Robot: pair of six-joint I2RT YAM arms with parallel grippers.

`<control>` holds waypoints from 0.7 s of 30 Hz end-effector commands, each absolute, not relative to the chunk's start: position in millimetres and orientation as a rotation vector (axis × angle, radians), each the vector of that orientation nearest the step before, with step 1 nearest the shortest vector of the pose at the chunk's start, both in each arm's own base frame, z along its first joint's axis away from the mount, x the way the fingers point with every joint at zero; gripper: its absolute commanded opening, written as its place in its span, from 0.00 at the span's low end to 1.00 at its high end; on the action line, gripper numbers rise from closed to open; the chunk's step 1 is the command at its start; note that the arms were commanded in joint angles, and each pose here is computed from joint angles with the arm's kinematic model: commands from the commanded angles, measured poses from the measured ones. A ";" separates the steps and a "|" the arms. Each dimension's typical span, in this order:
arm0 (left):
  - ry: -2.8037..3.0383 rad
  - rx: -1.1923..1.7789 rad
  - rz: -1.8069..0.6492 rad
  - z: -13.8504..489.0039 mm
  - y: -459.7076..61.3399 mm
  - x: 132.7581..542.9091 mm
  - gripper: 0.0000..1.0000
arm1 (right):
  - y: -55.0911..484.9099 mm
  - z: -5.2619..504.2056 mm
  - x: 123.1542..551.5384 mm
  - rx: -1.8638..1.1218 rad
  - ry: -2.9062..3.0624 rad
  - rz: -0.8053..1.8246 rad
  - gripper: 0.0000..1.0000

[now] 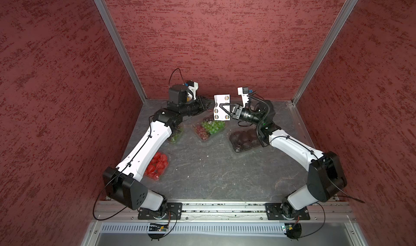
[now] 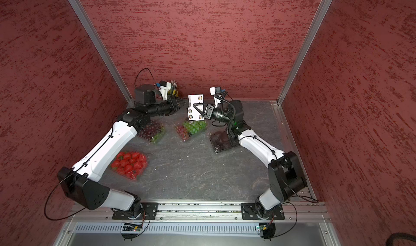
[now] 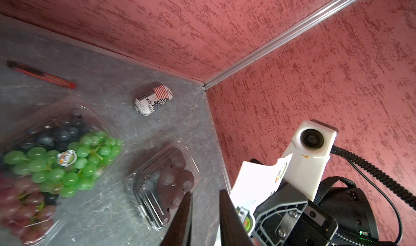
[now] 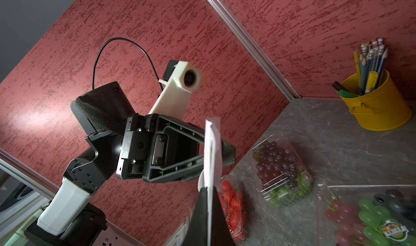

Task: Label fruit boxes
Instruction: Adjust the label sticker, then tear off the label from the label sticker.

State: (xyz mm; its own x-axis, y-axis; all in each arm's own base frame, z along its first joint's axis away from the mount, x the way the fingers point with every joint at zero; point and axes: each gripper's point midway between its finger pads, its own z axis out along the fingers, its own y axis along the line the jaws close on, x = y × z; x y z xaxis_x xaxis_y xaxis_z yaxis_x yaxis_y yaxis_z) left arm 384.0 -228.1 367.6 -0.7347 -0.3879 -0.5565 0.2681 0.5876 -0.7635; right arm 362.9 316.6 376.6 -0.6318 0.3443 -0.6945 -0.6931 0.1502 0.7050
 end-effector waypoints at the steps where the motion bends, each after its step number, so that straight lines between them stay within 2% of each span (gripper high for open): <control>1: 2.098 -0.081 -1.057 376.2 -211.0 373.9 0.27 | 322.4 385.0 369.0 -0.374 1.596 1.580 0.00; 15: 2.078 0.046 -0.991 394.9 -229.3 361.7 0.35 | 338.2 385.1 372.6 -0.417 1.606 1.587 0.00; 21: 2.113 0.055 -0.953 387.0 -235.9 368.4 0.35 | 340.6 388.5 368.4 -0.427 1.599 1.592 0.00</control>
